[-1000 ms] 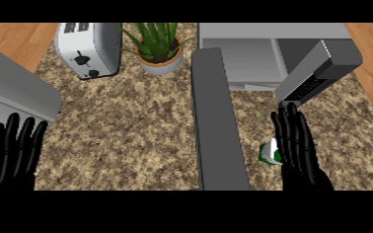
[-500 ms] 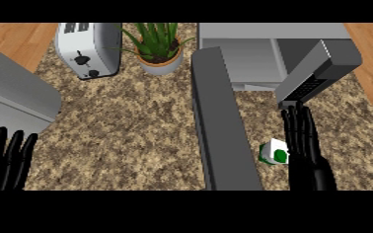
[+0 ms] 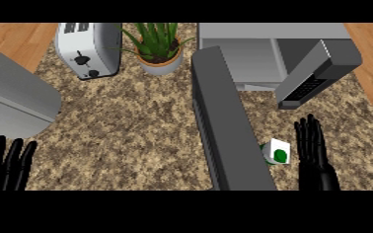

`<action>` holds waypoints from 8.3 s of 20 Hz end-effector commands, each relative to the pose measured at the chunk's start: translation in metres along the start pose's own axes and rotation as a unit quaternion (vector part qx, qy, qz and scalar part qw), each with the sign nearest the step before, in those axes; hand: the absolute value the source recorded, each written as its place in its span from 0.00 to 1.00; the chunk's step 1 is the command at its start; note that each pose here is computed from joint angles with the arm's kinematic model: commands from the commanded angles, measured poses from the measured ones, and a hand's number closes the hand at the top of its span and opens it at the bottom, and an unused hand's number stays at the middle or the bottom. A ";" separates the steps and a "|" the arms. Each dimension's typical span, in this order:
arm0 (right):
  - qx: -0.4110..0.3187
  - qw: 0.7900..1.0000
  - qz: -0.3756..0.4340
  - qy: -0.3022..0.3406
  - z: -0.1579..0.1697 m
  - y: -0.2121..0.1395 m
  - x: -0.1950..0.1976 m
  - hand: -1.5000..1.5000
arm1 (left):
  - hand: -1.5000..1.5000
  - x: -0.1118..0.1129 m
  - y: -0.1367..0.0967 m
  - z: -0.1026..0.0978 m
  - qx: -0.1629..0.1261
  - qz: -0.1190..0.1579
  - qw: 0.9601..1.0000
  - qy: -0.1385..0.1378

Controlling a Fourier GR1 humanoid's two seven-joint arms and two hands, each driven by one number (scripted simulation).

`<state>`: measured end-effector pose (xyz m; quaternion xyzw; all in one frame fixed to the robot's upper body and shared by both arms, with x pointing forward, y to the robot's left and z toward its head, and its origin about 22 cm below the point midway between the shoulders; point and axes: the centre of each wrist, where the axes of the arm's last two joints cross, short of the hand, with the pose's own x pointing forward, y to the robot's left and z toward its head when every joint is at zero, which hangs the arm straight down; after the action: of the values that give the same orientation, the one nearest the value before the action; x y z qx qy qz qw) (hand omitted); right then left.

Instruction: Pick up the milk, place it into the microwave and close the microwave

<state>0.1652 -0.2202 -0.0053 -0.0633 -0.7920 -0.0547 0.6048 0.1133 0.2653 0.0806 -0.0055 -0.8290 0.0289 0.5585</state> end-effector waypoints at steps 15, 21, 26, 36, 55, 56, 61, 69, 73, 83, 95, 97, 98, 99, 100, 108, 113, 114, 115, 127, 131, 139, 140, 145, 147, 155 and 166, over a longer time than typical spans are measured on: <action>0.032 0.999 0.032 0.006 0.001 -0.032 -0.093 0.00 | 0.00 0.013 -0.006 -0.011 -0.006 0.011 1.000 -0.009; 0.017 0.999 0.036 0.003 -0.006 -0.051 -0.089 0.00 | 0.00 0.009 0.004 0.009 0.004 0.008 1.000 -0.011; -0.023 0.997 0.069 0.022 -0.014 -0.046 -0.110 0.00 | 0.00 0.021 -0.004 0.011 -0.007 0.005 1.000 -0.008; -0.047 0.993 0.096 0.047 -0.002 -0.093 -0.156 0.00 | 0.00 0.000 0.010 0.019 -0.001 0.006 1.000 -0.007; 0.019 0.998 -0.007 -0.053 -0.015 -0.038 -0.143 1.00 | 0.00 -0.003 0.014 0.012 -0.001 0.027 1.000 0.007; 0.025 0.998 -0.022 -0.051 -0.010 -0.025 -0.145 1.00 | 0.00 -0.003 0.027 0.018 -0.001 0.013 1.000 0.010; 0.084 0.992 -0.042 -0.081 -0.053 -0.048 -0.119 1.00 | 0.00 -0.005 0.021 0.009 -0.005 0.018 1.000 0.002; 0.169 0.978 -0.084 -0.089 -0.114 -0.100 -0.108 1.00 | 0.00 0.001 0.025 0.010 -0.019 0.029 0.999 0.009; 0.199 0.971 -0.106 -0.078 -0.125 -0.064 -0.103 1.00 | 0.00 -0.010 0.013 0.005 -0.005 0.035 0.999 0.005; 0.194 0.975 -0.024 -0.108 -0.162 -0.007 -0.046 1.00 | 0.00 -0.016 0.045 0.033 0.004 0.025 1.000 0.011; 0.202 0.977 0.020 -0.069 -0.236 0.045 -0.049 1.00 | 0.00 -0.021 0.042 0.013 -0.005 0.034 0.999 0.022; 0.196 0.978 0.026 -0.070 -0.247 0.039 -0.045 1.00 | 0.00 -0.011 0.040 0.008 -0.002 0.033 0.999 0.008; 0.204 0.976 0.035 -0.071 -0.240 0.067 -0.048 1.00 | 0.00 -0.007 0.038 0.015 -0.010 0.025 1.000 0.016; 0.196 0.977 0.039 -0.078 -0.251 0.063 -0.040 1.00 | 0.00 -0.019 0.040 0.014 -0.019 0.036 0.999 0.016; 0.199 0.977 0.036 -0.072 -0.266 0.045 -0.029 1.00 | 0.00 -0.019 0.047 0.016 -0.019 0.025 0.999 0.020; 0.169 0.978 0.080 -0.095 -0.274 0.074 -0.022 1.00 | 0.00 -0.009 0.044 -0.003 -0.040 0.036 0.999 0.007; 0.160 0.971 0.136 -0.117 -0.286 0.076 -0.009 1.00 | 0.00 -0.014 0.037 -0.010 -0.049 0.044 0.998 0.001; 0.164 0.968 0.147 -0.116 -0.283 0.064 -0.015 1.00 | 0.00 -0.018 0.038 -0.021 -0.055 0.042 0.998 -0.006; 0.152 0.971 0.147 -0.116 -0.281 0.080 -0.014 1.00 | 0.00 -0.020 0.035 -0.015 -0.058 0.052 0.997 0.002; -0.007 0.975 0.199 -0.100 -0.298 0.062 0.002 1.00 | 0.00 -0.017 0.027 -0.027 -0.081 0.023 0.996 -0.007; -0.008 0.943 0.301 -0.143 -0.300 0.055 0.004 0.00 | 0.00 -0.015 0.023 -0.033 -0.090 0.011 0.996 -0.008; -0.045 0.905 0.407 -0.120 -0.296 0.045 -0.004 0.00 | 0.00 -0.021 0.016 -0.037 -0.102 0.008 0.995 -0.002; -0.007 0.945 0.315 -0.091 -0.287 0.064 -0.013 0.00 | 0.00 -0.015 0.019 -0.037 -0.109 0.001 0.994 -0.004; 0.043 0.965 0.251 -0.070 -0.293 0.084 0.000 0.00 | 0.00 -0.022 0.004 -0.043 -0.119 0.014 0.993 -0.008; 0.046 0.969 0.232 -0.070 -0.292 0.088 0.000 0.00 | 0.00 -0.025 0.003 -0.045 -0.112 0.011 0.994 -0.008; 0.045 0.972 0.223 -0.057 -0.285 0.067 -0.015 0.00 | 0.00 -0.027 -0.004 -0.042 -0.116 0.011 0.993 0.000; 0.061 0.976 0.204 -0.051 -0.272 0.050 -0.033 0.00 | 0.00 -0.028 -0.021 -0.047 -0.131 0.013 0.991 -0.007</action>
<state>0.4458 -0.2157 0.0449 -0.2097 -0.7891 0.1263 0.5633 0.1653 0.2507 0.0744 -0.0823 -0.8261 -0.0709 0.5529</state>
